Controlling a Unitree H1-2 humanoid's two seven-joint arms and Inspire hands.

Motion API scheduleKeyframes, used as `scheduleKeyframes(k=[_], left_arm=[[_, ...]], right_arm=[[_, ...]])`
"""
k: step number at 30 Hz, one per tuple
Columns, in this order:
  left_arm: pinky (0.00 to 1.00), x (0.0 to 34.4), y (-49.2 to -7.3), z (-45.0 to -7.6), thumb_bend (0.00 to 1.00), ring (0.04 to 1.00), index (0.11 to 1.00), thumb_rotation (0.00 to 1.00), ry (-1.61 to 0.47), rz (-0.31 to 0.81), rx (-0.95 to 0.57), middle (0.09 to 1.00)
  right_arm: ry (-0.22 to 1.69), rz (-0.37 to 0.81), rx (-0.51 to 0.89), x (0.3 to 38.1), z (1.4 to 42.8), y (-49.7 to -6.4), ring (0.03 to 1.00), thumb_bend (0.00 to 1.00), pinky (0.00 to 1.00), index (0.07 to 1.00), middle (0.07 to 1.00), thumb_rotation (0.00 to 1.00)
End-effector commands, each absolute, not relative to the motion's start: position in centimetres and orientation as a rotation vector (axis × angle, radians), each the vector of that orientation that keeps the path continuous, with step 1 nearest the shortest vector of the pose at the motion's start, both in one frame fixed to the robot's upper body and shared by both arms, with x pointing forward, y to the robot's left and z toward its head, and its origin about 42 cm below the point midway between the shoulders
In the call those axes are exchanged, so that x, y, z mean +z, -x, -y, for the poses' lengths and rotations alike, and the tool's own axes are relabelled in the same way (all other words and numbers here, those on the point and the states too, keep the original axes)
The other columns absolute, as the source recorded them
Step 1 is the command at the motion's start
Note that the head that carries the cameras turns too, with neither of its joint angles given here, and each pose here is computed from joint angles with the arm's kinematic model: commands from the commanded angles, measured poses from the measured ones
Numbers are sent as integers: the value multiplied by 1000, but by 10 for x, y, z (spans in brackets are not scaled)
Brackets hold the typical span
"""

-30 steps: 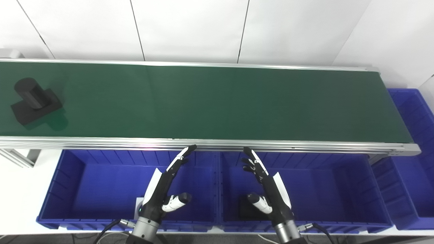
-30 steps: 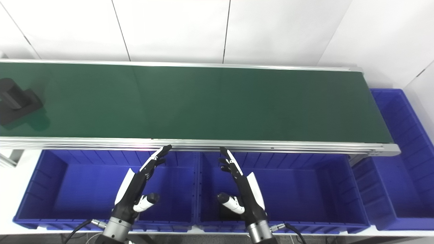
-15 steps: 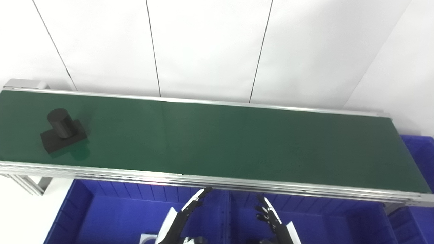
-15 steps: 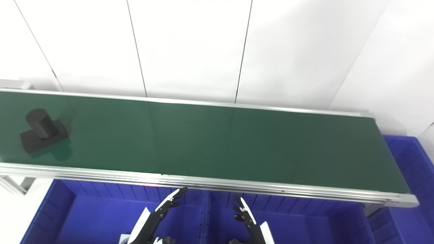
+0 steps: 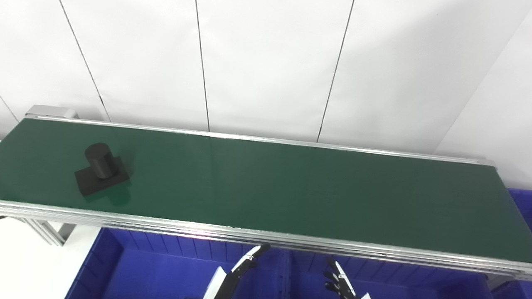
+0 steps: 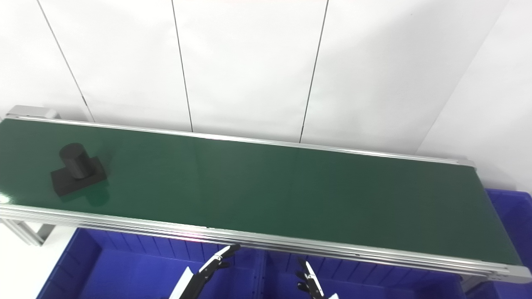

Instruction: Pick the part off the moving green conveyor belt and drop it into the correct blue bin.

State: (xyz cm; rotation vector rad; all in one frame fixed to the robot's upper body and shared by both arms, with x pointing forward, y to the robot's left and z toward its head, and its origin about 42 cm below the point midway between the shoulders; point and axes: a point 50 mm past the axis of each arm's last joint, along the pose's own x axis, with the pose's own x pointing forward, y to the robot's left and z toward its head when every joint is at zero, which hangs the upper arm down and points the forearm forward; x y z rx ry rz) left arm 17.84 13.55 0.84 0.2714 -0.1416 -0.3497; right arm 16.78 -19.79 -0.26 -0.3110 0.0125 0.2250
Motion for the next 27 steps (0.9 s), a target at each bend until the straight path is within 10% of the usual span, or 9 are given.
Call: scheduleKeyframes(k=[1,27], left_arm=[[821,18,-188,-135,932,899,886,988,-268,197,-344,916],[795,16,-193,-121,934,887,875,923,-280,213,-348,911]], right_arm=[[289,67,222,8,197,-175,906,926,822,976,971,1000],[306,35,224,3,213,-175,926,893,880,1000,989,1000]])
